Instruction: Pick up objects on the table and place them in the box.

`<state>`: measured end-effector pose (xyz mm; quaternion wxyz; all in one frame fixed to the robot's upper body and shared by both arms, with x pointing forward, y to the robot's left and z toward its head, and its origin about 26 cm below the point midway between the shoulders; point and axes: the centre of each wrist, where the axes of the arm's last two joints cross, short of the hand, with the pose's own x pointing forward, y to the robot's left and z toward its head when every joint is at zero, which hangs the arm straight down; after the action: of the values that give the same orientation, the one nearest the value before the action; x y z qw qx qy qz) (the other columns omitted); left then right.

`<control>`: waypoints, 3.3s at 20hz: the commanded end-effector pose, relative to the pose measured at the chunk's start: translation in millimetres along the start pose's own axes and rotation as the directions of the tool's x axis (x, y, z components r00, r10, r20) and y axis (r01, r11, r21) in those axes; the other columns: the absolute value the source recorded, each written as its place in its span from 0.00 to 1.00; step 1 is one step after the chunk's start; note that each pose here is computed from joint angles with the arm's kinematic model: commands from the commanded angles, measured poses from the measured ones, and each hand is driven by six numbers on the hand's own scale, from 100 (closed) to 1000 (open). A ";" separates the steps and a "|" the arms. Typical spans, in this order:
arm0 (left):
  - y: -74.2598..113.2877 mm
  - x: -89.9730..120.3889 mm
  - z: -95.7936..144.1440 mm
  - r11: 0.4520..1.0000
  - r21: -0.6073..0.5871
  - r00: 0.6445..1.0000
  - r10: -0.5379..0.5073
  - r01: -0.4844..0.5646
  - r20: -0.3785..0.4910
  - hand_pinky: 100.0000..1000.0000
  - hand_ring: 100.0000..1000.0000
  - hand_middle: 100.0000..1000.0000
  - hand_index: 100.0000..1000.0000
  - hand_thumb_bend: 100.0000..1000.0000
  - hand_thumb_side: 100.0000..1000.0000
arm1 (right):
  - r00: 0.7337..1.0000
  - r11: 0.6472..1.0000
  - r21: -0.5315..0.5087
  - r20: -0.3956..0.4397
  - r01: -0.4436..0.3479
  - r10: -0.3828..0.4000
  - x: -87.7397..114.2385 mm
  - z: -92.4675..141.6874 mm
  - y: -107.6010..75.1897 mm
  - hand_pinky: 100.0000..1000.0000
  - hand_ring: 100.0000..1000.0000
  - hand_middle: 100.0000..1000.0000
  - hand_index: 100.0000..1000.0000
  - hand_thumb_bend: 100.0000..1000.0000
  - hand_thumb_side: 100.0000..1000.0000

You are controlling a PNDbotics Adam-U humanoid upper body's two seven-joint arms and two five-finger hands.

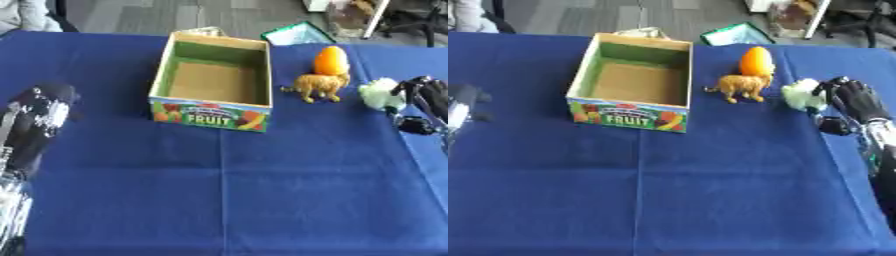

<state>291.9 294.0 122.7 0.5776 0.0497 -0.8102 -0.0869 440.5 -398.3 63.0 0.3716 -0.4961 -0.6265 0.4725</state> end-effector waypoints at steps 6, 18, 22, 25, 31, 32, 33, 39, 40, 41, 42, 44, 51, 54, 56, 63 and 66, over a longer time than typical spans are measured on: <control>3.5 6.1 -1.0 1.000 0.006 1.000 -0.011 0.011 0.022 0.55 0.72 0.52 0.63 0.23 0.41 | 0.999 0.988 -0.155 -0.020 0.022 -0.026 -8.5 -5.3 -15.8 0.28 0.35 0.14 0.25 0.00 0.00; 3.8 6.1 -1.0 1.000 0.007 1.000 -0.011 0.011 0.022 0.55 0.72 0.52 0.63 0.23 0.41 | 0.993 0.955 -0.275 0.075 0.108 -0.090 1.5 -25.5 -39.5 0.27 0.33 0.11 0.23 0.00 0.00; 3.7 6.0 -0.9 1.000 0.006 1.000 -0.011 0.011 0.022 0.55 0.72 0.52 0.63 0.23 0.41 | 0.982 0.940 -0.303 0.148 0.156 -0.115 13.6 -41.8 -56.4 0.27 0.33 0.11 0.23 0.00 0.00; 3.6 6.0 -0.9 1.000 0.005 1.000 -0.011 0.011 0.021 0.55 0.72 0.52 0.63 0.23 0.41 | 0.970 0.929 -0.315 0.207 0.193 -0.131 26.9 -55.6 -68.5 0.27 0.33 0.11 0.23 0.00 0.00; 3.0 5.9 -1.1 1.000 0.001 1.000 -0.009 0.009 0.022 0.55 0.72 0.52 0.63 0.23 0.41 | 0.930 0.913 -0.309 0.332 0.266 -0.158 64.2 -83.7 -84.6 0.27 0.33 0.11 0.23 0.00 0.00; 2.8 6.0 -1.1 1.000 0.000 1.000 -0.008 0.008 0.022 0.55 0.72 0.52 0.63 0.23 0.41 | 0.921 0.912 -0.304 0.353 0.277 -0.162 72.2 -88.4 -86.1 0.27 0.33 0.11 0.23 0.00 0.00; 2.7 6.0 -1.2 1.000 -0.001 1.000 -0.007 0.008 0.023 0.55 0.72 0.52 0.63 0.23 0.41 | 0.913 0.910 -0.299 0.372 0.287 -0.165 79.8 -92.5 -87.1 0.27 0.33 0.11 0.23 0.00 0.00; 1.2 6.6 -2.2 1.000 -0.008 1.000 -0.002 0.002 0.026 0.55 0.72 0.52 0.63 0.23 0.41 | 0.856 0.911 -0.252 0.489 0.325 -0.170 128.1 -114.1 -88.2 0.28 0.34 0.12 0.23 0.00 0.00; 0.7 6.7 -2.4 1.000 -0.010 1.000 -0.001 0.001 0.027 0.55 0.72 0.52 0.63 0.23 0.41 | 0.846 0.914 -0.242 0.507 0.326 -0.167 136.4 -116.9 -87.3 0.28 0.34 0.13 0.24 0.00 0.00; 0.3 6.7 -2.5 1.000 -0.012 1.000 0.001 0.000 0.028 0.55 0.72 0.52 0.63 0.23 0.41 | 0.838 0.917 -0.232 0.521 0.324 -0.164 143.2 -119.1 -86.1 0.28 0.35 0.13 0.24 0.00 0.00; -0.1 6.9 -2.8 1.000 -0.014 1.000 0.002 -0.001 0.028 0.55 0.72 0.52 0.63 0.23 0.41 | 0.829 0.920 -0.221 0.535 0.323 -0.162 150.4 -121.1 -84.5 0.28 0.35 0.13 0.24 0.00 0.00; -1.0 7.4 -3.4 1.000 -0.018 0.999 0.005 -0.004 0.031 0.55 0.72 0.52 0.63 0.23 0.41 | 0.815 0.925 -0.200 0.556 0.322 -0.163 163.8 -123.9 -79.6 0.29 0.35 0.13 0.25 0.00 0.00; -4.4 9.2 -5.9 0.999 -0.034 0.999 0.017 -0.016 0.042 0.55 0.71 0.52 0.63 0.23 0.41 | 0.767 0.942 -0.127 0.620 0.310 -0.168 202.7 -128.2 -62.3 0.33 0.38 0.16 0.27 0.00 0.00; -5.8 10.1 -7.0 0.999 -0.041 0.999 0.022 -0.020 0.047 0.55 0.71 0.52 0.63 0.23 0.41 | 0.743 0.952 -0.090 0.648 0.294 -0.168 216.7 -127.8 -55.0 0.36 0.40 0.18 0.29 0.00 0.00; -6.2 10.6 -7.4 0.999 -0.043 0.998 0.024 -0.021 0.050 0.55 0.71 0.52 0.63 0.23 0.41 | 0.726 0.957 -0.063 0.666 0.284 -0.172 225.9 -126.8 -49.5 0.38 0.41 0.19 0.30 0.00 0.00; -7.1 10.6 -7.7 0.999 -0.046 0.998 0.027 -0.025 0.051 0.55 0.71 0.52 0.63 0.23 0.41 | 0.671 0.976 0.006 0.725 0.217 -0.154 241.4 -125.1 -43.1 0.48 0.50 0.41 0.58 0.38 0.18; -6.8 10.2 -7.4 0.999 -0.044 0.998 0.026 -0.024 0.049 0.55 0.71 0.52 0.63 0.23 0.41 | 0.677 0.977 -0.001 0.721 0.213 -0.147 237.3 -125.5 -45.7 0.52 0.56 0.55 0.74 0.42 0.37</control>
<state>295.4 285.3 125.3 0.5708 0.0258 -0.8154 -0.0930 487.3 -139.2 124.8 0.1386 -0.2104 -0.7878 0.5620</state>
